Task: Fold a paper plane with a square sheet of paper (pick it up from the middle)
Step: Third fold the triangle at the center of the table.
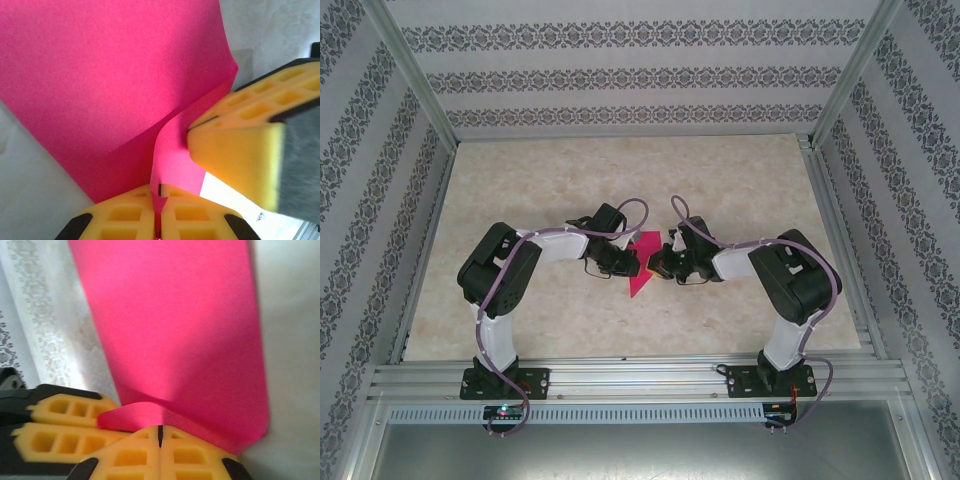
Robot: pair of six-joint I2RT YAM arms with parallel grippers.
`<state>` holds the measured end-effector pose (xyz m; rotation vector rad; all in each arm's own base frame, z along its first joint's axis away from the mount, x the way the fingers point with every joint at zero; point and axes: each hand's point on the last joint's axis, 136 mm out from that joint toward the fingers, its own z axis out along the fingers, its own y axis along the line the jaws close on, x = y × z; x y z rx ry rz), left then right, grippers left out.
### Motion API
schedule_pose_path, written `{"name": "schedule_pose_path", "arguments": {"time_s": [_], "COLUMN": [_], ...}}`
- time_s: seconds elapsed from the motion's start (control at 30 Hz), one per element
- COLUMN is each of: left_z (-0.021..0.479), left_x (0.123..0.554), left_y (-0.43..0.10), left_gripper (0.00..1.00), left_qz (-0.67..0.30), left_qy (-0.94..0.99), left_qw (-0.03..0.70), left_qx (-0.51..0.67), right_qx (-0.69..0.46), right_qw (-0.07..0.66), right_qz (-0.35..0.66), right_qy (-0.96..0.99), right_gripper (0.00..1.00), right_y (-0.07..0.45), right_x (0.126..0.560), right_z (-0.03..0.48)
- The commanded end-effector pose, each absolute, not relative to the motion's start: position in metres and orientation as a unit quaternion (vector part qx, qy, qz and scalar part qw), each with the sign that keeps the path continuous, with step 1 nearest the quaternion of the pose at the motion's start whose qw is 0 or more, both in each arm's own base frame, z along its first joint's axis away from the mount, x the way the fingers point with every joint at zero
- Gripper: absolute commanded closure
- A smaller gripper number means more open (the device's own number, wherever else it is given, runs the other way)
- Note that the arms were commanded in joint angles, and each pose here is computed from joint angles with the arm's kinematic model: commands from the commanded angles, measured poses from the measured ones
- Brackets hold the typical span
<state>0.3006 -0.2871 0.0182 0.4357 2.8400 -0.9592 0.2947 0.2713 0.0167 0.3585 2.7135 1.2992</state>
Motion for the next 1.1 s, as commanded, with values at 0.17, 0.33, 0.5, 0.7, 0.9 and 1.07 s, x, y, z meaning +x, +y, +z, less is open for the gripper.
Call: {"name": "schedule_pose_path", "arguments": {"time_s": [0.17, 0.33, 0.5, 0.7, 0.9, 1.07], "left_z": [-0.014, -0.013, -0.013, -0.013, -0.014, -0.014], "left_x": [0.285, 0.286, 0.287, 0.287, 0.285, 0.284], "left_y": [-0.267, -0.267, -0.268, -0.268, -0.267, -0.266], "left_gripper": [0.89, 0.89, 0.89, 0.89, 0.89, 0.89], "left_qz": [-0.268, -0.267, -0.269, -0.269, -0.267, -0.264], "left_qy": [0.953, 0.953, 0.953, 0.953, 0.953, 0.954], "left_qw": [0.011, 0.012, 0.012, 0.011, 0.008, 0.007], "left_qx": [0.138, 0.14, 0.14, 0.14, 0.142, 0.144], "right_qx": [0.108, 0.089, 0.096, 0.115, 0.129, 0.122], "right_qw": [0.066, 0.093, 0.086, 0.073, 0.056, 0.086], "right_qz": [0.444, 0.459, 0.455, 0.424, 0.426, 0.449], "right_qy": [0.887, 0.879, 0.881, 0.896, 0.894, 0.881], "right_gripper": [0.98, 0.98, 0.98, 0.98, 0.98, 0.97], "right_y": [0.269, 0.26, 0.258, 0.249, 0.249, 0.246], "right_x": [0.299, 0.312, 0.32, 0.317, 0.314, 0.326], "right_z": [0.028, 0.056, 0.047, 0.014, 0.001, 0.038]}}
